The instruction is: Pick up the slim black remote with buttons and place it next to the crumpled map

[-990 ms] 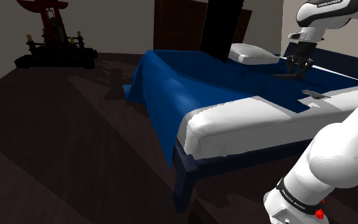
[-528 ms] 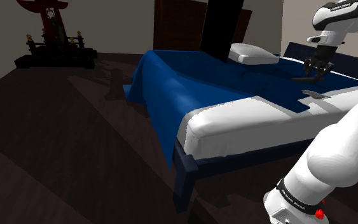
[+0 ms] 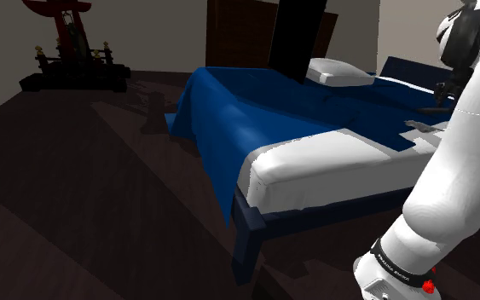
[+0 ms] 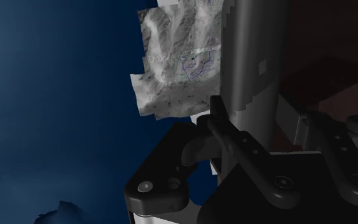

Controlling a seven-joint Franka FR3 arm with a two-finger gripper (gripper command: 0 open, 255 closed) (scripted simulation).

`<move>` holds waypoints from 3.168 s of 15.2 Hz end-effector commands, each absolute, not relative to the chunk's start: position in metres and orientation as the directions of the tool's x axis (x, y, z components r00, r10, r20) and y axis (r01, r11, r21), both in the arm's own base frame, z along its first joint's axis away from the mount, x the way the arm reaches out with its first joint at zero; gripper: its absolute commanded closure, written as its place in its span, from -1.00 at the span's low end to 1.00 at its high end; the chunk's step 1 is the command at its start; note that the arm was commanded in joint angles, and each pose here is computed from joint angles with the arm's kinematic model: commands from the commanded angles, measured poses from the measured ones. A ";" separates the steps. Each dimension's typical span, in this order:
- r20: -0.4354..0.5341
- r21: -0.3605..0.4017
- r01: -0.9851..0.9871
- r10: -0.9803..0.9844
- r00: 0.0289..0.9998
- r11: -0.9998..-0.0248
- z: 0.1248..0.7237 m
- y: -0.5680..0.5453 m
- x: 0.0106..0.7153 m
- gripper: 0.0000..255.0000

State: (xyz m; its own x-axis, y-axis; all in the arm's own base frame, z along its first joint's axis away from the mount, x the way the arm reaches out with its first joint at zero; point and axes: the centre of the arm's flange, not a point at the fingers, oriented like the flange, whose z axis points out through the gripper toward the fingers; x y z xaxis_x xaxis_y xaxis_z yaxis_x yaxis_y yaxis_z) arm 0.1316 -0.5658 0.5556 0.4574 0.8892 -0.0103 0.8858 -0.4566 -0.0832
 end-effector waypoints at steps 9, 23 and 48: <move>-0.009 -0.081 0.888 0.891 0.454 -0.453 0.557 -0.652 0.032 1.00; -0.009 -0.081 0.888 0.891 0.454 -0.453 0.493 -0.675 0.007 1.00; -0.009 -0.081 0.888 0.891 0.454 -0.453 0.528 -0.676 0.010 -1.00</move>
State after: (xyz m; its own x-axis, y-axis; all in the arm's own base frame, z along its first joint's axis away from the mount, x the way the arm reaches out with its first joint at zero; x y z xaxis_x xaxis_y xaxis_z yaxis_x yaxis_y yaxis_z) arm 0.0106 -0.6760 0.5275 0.4539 0.8910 -0.0092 0.8878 -0.4531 -0.0810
